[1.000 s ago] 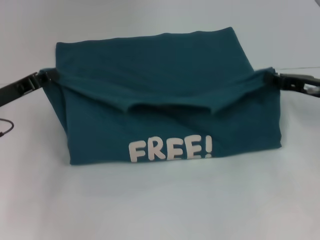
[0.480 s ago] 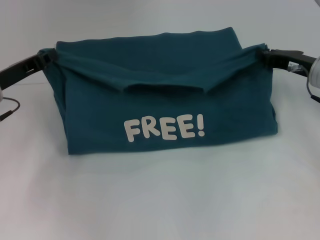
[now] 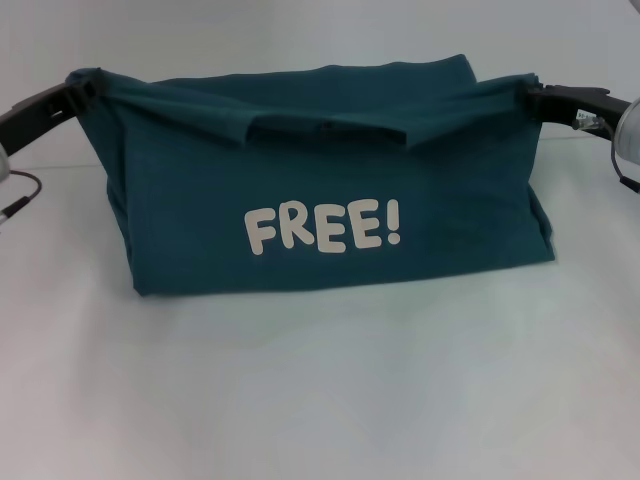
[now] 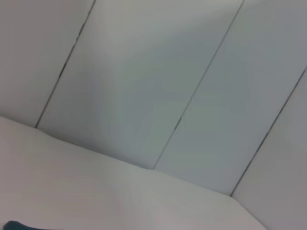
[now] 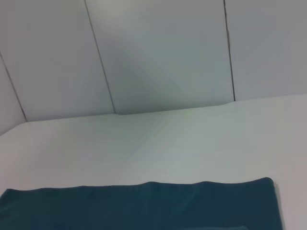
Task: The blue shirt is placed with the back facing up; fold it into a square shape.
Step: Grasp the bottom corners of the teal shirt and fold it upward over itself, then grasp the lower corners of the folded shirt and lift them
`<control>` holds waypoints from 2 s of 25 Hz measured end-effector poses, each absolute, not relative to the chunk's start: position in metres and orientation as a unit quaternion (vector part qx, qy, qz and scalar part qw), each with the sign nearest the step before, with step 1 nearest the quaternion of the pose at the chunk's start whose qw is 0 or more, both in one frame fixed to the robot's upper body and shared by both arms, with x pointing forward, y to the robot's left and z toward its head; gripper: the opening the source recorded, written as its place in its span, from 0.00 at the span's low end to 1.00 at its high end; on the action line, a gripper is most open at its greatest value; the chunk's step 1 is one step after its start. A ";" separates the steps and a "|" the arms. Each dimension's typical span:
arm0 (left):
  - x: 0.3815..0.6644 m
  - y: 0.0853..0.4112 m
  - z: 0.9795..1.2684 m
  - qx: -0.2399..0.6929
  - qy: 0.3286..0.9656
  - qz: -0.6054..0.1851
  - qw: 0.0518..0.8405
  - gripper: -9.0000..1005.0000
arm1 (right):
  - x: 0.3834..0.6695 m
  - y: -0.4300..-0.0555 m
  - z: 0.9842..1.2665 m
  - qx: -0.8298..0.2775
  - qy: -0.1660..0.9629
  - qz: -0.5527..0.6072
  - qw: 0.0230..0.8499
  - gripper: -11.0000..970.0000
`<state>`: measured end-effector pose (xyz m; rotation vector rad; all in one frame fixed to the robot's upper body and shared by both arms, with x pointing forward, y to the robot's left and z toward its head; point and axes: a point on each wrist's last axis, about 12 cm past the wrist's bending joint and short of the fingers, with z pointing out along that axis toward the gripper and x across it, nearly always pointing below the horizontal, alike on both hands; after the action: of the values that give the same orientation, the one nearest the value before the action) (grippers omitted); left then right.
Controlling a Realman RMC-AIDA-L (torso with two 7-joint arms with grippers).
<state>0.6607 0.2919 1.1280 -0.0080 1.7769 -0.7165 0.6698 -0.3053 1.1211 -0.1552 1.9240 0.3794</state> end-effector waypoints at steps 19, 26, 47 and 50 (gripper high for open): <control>0.655 0.261 1.099 0.001 0.767 -0.272 0.582 0.19 | 0.666 -0.291 1.094 -0.065 0.823 0.125 0.550 0.07; 0.650 0.254 1.092 0.011 0.771 -0.272 0.575 0.20 | 0.665 -0.291 1.091 -0.062 0.827 0.121 0.546 0.07; 0.629 0.303 1.079 -0.001 0.790 -0.202 0.579 0.62 | 0.646 -0.310 1.085 -0.046 0.810 0.144 0.566 0.71; 0.617 0.312 1.078 -0.004 0.790 -0.224 0.571 0.64 | 0.635 -0.319 1.082 -0.039 0.807 0.171 0.564 0.71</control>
<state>0.6173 0.3123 1.0783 -0.0100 1.8532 -0.5259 0.6348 -0.3192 1.0823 -0.0920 1.8978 0.4021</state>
